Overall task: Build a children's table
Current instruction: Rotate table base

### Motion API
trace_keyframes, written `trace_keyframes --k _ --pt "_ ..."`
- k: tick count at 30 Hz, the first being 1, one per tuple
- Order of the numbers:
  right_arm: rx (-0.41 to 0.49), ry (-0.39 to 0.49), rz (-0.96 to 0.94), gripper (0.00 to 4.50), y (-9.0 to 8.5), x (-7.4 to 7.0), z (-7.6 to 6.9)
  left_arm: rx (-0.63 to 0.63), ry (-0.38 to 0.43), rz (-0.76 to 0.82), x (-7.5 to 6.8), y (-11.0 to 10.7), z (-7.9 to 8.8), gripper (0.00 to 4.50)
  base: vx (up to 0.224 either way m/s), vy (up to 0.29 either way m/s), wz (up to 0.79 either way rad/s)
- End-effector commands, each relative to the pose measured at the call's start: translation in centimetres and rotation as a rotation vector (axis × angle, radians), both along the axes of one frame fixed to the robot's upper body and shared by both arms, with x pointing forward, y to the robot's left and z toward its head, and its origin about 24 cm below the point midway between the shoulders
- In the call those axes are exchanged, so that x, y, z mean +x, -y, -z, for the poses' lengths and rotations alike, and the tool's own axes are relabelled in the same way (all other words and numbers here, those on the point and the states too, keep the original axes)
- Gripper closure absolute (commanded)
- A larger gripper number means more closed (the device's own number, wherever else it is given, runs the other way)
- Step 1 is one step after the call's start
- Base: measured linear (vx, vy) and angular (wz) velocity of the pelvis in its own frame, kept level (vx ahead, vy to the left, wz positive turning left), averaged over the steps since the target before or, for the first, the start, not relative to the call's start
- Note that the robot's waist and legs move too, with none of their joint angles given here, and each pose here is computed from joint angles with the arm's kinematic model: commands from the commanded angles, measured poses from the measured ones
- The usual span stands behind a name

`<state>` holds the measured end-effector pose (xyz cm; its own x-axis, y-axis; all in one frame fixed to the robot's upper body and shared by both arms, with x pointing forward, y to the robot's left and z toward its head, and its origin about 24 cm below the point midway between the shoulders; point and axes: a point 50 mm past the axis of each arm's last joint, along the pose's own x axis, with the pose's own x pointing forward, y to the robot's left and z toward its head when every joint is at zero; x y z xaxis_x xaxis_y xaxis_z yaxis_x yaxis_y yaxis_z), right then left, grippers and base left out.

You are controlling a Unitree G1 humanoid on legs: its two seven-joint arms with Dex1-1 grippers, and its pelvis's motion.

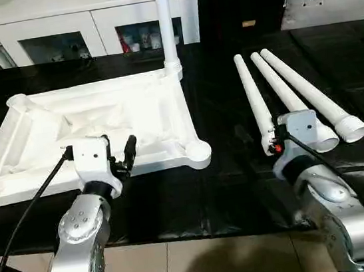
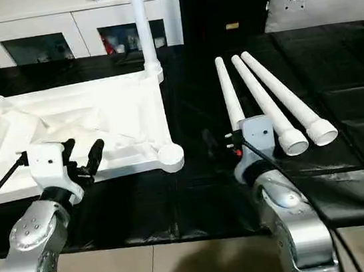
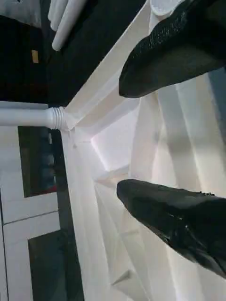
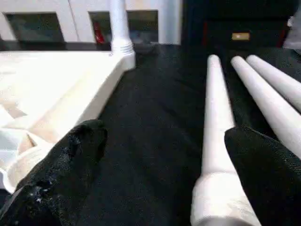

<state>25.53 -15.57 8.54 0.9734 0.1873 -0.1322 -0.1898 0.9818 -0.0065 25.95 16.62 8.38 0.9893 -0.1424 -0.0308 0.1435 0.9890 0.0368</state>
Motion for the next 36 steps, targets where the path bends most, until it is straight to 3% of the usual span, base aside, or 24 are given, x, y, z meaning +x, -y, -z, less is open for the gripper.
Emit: trace_keyframes --k 1,5,6,9,11,13,14,16,17,21,25,28,32,36 --pt "0.006 0.018 -0.006 0.00 -0.4 -0.3 -0.3 0.023 0.010 0.010 0.0 -0.1 -0.4 1.04 0.000 0.000 0.00" --pt "0.077 0.055 0.062 0.00 0.1 -0.4 -0.4 0.017 -0.004 0.016 0.1 0.0 -0.3 0.91 0.026 -0.048 0.00" --pt "0.083 0.056 0.053 0.00 0.0 -0.5 -0.5 0.018 -0.013 0.012 0.1 -0.1 -0.2 0.66 0.021 -0.146 0.11" --pt "0.091 0.049 -0.031 0.00 -0.2 -0.7 -0.6 0.026 -0.011 0.001 0.2 -0.4 -0.3 0.53 0.008 -0.193 0.04" --pt "0.135 0.029 -0.066 0.00 -0.6 -0.9 -0.4 0.023 -0.006 0.005 0.2 -0.4 -0.3 0.21 -0.026 -0.217 -0.07" --pt "0.249 0.034 -0.079 0.00 -0.9 -1.1 -0.6 0.024 -0.006 0.009 0.2 -0.3 -0.3 0.12 -0.049 -0.168 -0.02" --pt "0.263 0.059 -0.042 0.00 -0.7 -1.1 -0.8 0.024 -0.006 0.010 0.2 -0.3 -0.3 0.12 -0.067 -0.114 -0.06" --pt "0.257 0.060 0.018 0.00 -0.3 -1.0 -0.7 0.022 -0.005 0.009 0.2 -0.3 -0.3 0.03 -0.090 -0.108 -0.19" --pt "0.142 0.086 0.087 0.00 0.5 -0.6 -0.9 0.019 -0.006 0.003 0.1 -0.4 -0.4 0.03 -0.070 -0.124 -0.11" --pt "0.046 0.069 0.089 0.00 1.0 -0.6 -1.1 0.024 -0.009 0.015 -0.1 -0.6 -0.4 0.03 -0.057 -0.120 0.10" --pt "-0.022 -0.015 0.024 0.00 0.4 -0.9 -0.3 0.001 -0.015 0.023 -0.4 -0.7 -0.4 0.03 -0.078 -0.052 0.01" --pt "-0.091 0.021 0.012 0.00 0.0 -0.5 -0.2 -0.002 -0.011 0.046 -0.6 -0.6 -0.4 0.03 -0.049 0.041 0.01" --pt "-0.072 0.036 0.073 0.00 0.2 -0.3 -0.2 0.004 -0.015 0.043 -0.7 -0.7 -0.4 0.03 -0.030 0.073 0.04" --pt "0.056 0.001 0.027 0.00 -0.2 -0.7 -0.2 0.013 -0.020 0.043 -0.7 -0.8 -0.4 0.03 -0.011 0.162 -0.05"
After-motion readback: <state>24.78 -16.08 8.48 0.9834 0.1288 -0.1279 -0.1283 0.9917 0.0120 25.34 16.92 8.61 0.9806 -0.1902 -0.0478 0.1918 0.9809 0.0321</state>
